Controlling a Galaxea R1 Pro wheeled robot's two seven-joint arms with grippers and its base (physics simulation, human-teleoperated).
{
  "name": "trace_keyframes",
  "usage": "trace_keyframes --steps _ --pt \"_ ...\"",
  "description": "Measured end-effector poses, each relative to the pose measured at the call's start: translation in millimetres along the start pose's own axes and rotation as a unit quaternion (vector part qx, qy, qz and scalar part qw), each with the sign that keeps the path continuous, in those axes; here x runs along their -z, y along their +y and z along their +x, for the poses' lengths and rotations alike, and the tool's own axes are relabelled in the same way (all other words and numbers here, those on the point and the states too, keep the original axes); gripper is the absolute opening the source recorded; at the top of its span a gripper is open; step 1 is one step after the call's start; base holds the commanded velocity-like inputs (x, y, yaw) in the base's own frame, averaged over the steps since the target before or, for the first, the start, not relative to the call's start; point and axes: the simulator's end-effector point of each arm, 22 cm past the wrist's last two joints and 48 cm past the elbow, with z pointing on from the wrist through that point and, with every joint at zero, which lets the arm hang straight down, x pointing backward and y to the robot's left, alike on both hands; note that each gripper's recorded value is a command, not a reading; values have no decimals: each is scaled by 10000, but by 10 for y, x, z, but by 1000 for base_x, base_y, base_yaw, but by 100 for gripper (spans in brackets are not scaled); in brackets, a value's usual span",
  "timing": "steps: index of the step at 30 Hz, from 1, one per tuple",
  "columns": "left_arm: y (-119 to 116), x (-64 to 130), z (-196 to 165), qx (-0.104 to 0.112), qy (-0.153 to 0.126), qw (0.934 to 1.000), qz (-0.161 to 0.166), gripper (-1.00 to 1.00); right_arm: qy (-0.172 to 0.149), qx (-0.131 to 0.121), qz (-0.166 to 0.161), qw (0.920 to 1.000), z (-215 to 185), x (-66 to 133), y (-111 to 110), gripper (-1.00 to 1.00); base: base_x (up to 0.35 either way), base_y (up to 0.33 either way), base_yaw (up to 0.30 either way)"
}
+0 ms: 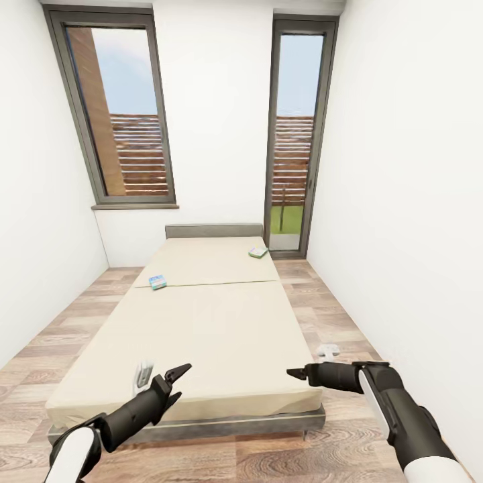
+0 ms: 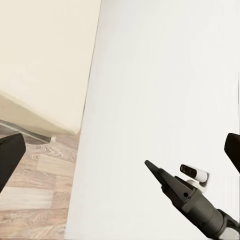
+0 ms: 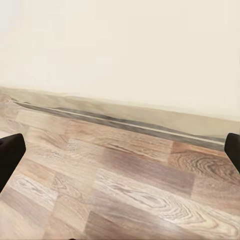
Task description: Put all the toys in the child's room - the three board games (two on the bed and one on the table), the two jigsaw puzzles on the table, and the tennis ball on the table - inside the toy box on the table in the child's room.
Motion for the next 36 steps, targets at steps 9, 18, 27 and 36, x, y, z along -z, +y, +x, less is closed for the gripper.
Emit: trace_keyframes --steps 9,18,27,36 --pt "-80 -11 46 417 76 9990 162 100 13 -10 -5 10000 1 29 -25 100 0 0 0" --pt "-103 -32 99 570 152 9981 198 100 13 -8 13 10000 -2 41 -42 100 0 0 0" --pt "419 -33 239 615 315 9928 -975 100 41 -15 158 9999 13 36 -105 100 0 0 0" --pt "854 -25 460 493 616 9691 -2336 100 209 -111 874 9959 125 24 -417 100 0 0 0"
